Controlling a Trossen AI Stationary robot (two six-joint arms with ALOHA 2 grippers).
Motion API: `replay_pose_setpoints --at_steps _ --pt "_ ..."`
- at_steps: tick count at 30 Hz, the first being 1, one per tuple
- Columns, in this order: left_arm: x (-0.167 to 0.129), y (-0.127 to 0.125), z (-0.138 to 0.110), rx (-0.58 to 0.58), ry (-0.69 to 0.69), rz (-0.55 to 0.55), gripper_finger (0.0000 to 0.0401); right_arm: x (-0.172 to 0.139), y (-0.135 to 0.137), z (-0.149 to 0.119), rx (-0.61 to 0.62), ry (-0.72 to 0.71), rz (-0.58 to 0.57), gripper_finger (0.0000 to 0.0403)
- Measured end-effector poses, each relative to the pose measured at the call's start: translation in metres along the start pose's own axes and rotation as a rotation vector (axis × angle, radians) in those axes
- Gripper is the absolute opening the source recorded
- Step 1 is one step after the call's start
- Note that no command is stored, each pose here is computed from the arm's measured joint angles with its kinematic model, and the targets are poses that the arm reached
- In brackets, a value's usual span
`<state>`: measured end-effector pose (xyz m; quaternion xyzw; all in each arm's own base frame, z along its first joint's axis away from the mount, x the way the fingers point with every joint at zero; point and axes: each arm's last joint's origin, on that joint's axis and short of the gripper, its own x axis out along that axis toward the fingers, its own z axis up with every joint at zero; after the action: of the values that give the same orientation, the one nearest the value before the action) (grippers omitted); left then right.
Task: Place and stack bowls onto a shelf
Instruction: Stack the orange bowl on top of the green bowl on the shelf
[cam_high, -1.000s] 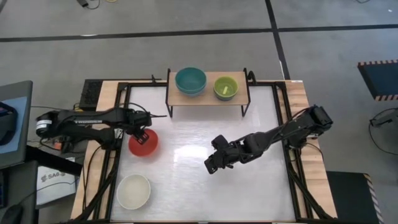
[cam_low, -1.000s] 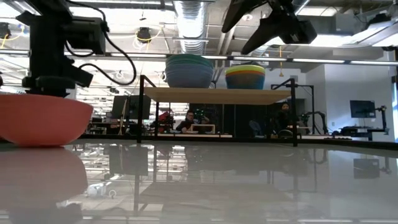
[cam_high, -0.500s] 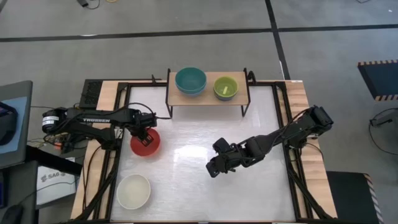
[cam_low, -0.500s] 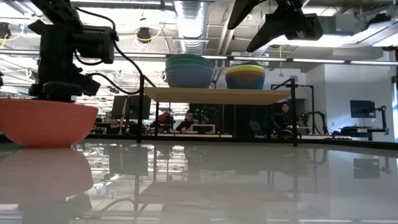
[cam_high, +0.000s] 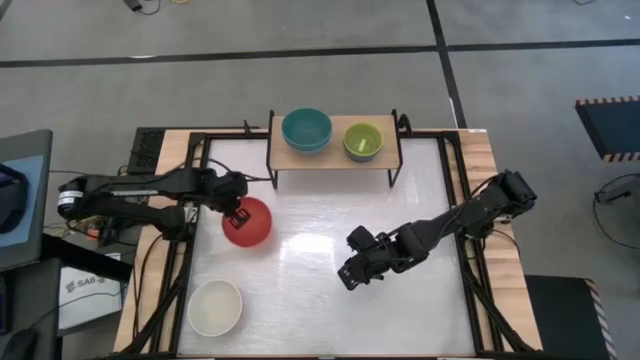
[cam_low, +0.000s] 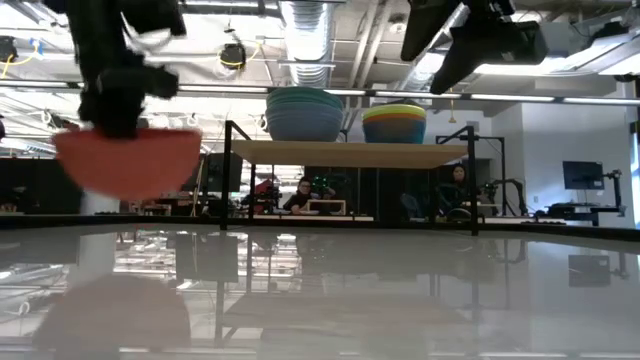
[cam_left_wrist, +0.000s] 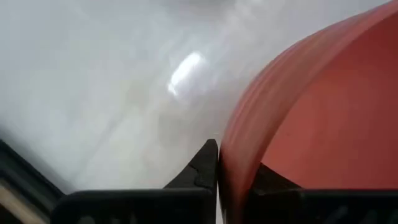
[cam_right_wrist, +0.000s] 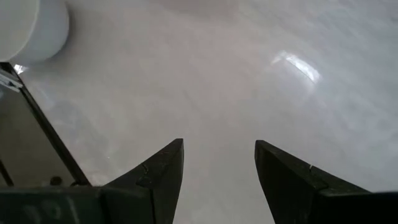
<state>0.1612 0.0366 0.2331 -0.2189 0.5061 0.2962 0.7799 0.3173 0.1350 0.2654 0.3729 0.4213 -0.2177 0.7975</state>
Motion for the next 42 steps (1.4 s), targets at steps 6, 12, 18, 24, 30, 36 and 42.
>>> replay_pose_setpoints --at_steps 6,12,18,24,30,36,42 --pt "-0.036 -0.008 0.003 0.057 -0.157 -0.051 0.0 -0.02 -0.002 0.009 -0.008 -0.037 0.048 0.0224" --pt "-0.043 -0.025 0.004 0.112 -0.247 -0.153 0.0 -0.049 -0.007 0.026 0.004 -0.17 0.101 0.0224" --pt "-0.048 -0.045 0.01 0.058 -0.38 -0.233 0.0 -0.065 -0.003 0.045 0.005 -0.266 0.225 0.0224" --pt "-0.049 -0.057 0.015 0.005 -0.455 -0.231 0.0 -0.065 0.007 0.067 -0.066 -0.398 0.339 0.0224" --pt "-0.054 -0.072 0.029 -0.013 -0.485 -0.188 0.0 -0.067 0.012 0.09 -0.172 -0.536 0.34 0.0224" --pt "-0.049 -0.091 0.047 0.1 -0.481 -0.101 0.0 -0.061 0.021 0.102 -0.35 -0.614 0.226 0.0224" --pt "-0.049 -0.11 0.064 0.128 -0.478 -0.083 0.0 -0.039 0.021 0.105 -0.419 -0.581 0.054 0.0224"
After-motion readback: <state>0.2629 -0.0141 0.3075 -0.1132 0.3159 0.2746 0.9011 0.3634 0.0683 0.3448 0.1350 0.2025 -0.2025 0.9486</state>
